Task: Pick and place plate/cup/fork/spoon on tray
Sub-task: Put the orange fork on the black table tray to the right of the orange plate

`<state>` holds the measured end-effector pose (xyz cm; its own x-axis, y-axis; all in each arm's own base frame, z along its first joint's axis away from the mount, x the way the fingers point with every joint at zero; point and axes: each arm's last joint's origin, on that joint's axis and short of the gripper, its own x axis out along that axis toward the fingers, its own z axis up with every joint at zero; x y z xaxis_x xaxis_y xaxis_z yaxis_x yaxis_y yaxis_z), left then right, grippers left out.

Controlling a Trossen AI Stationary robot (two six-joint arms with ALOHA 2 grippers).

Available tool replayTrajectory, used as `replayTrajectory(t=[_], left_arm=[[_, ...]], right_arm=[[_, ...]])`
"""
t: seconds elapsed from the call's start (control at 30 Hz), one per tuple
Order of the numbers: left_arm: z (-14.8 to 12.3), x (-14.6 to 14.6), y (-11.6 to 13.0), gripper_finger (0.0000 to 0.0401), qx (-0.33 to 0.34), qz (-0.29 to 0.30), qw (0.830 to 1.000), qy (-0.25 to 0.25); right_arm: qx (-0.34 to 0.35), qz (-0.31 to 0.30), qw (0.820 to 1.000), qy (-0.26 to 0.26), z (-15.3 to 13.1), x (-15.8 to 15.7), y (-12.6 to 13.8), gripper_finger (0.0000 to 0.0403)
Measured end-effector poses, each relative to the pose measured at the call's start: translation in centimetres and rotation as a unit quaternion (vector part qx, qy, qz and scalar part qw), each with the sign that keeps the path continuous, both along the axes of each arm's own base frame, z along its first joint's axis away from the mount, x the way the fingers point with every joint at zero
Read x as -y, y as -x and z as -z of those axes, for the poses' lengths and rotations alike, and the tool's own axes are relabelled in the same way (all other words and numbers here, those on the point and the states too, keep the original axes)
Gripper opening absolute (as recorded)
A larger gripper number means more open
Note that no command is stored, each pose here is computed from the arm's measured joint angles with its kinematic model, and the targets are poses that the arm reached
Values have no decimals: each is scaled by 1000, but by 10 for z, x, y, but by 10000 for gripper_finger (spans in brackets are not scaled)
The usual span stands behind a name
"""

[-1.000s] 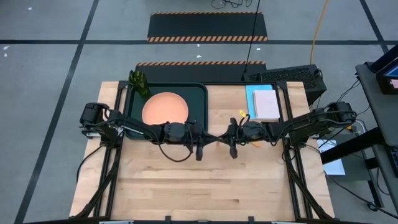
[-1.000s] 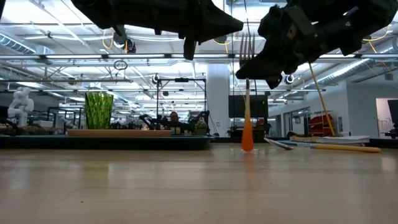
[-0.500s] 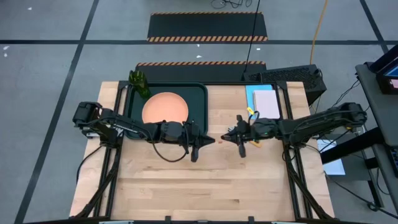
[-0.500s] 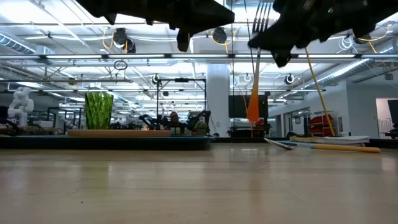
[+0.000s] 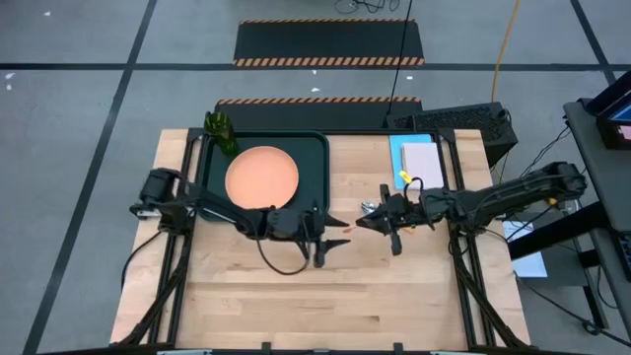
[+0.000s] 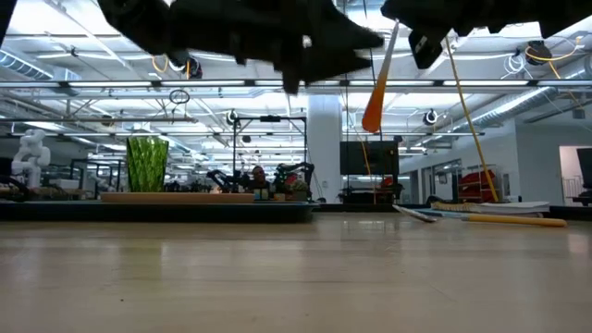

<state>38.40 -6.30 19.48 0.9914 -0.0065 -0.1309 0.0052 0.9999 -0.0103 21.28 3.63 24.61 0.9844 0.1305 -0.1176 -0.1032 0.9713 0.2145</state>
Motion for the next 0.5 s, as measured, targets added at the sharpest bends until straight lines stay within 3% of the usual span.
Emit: replayTrajectory(t=[0.13,0.23,0.37,0.5], left_arm=[[13,-3,-10,223,-4,-28,1000,-4],[14,-5,-17,207,-2,-17,1000,7],[15,-9,-22,145,-7,-5,1000,15],[15,-11,-23,52,-5,-4,1000,18]], right_arm=[[3,-18,1000,1,1,-1,-2,0],[5,-21,1000,7,0,-1,-2,0],[6,-21,1000,11,0,-1,-2,0],[6,-15,1000,16,1,0,-2,0]])
